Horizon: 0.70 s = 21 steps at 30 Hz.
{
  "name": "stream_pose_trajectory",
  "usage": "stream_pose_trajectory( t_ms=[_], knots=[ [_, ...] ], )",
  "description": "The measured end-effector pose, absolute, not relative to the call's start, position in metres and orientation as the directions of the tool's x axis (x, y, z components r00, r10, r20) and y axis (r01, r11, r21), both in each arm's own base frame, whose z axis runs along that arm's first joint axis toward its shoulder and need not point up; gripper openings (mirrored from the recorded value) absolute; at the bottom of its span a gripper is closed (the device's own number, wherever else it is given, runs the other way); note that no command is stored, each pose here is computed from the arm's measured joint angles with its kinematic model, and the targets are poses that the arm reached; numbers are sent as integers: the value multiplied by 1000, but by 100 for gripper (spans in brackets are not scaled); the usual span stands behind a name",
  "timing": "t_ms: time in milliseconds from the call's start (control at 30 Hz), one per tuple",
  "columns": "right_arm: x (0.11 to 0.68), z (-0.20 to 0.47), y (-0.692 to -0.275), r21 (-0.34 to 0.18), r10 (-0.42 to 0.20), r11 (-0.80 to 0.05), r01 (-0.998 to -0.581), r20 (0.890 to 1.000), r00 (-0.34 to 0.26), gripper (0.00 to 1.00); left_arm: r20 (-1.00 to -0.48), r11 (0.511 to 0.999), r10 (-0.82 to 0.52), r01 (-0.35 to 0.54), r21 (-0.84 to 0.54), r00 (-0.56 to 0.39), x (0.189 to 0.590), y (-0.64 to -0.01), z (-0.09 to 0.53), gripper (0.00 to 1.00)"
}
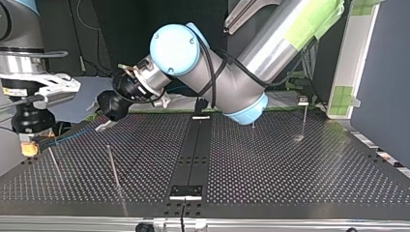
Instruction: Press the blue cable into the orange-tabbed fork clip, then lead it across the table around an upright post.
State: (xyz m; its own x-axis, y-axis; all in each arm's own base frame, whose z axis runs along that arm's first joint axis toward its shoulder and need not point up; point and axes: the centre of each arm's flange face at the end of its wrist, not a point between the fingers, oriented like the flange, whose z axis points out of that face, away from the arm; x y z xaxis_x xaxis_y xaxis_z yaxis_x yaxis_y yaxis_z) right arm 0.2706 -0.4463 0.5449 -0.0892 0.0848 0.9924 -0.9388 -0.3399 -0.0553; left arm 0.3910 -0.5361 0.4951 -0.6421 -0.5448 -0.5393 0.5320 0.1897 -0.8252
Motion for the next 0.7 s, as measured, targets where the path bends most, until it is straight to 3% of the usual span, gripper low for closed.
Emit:
stream_pose_trajectory(
  t_ms=[700],
  knots=[
    [271, 548, -443, -51, 92, -347, -937, 992, -88, 2, -374, 104, -627, 402, -910, -683, 423, -546, 460, 100]
  ],
)
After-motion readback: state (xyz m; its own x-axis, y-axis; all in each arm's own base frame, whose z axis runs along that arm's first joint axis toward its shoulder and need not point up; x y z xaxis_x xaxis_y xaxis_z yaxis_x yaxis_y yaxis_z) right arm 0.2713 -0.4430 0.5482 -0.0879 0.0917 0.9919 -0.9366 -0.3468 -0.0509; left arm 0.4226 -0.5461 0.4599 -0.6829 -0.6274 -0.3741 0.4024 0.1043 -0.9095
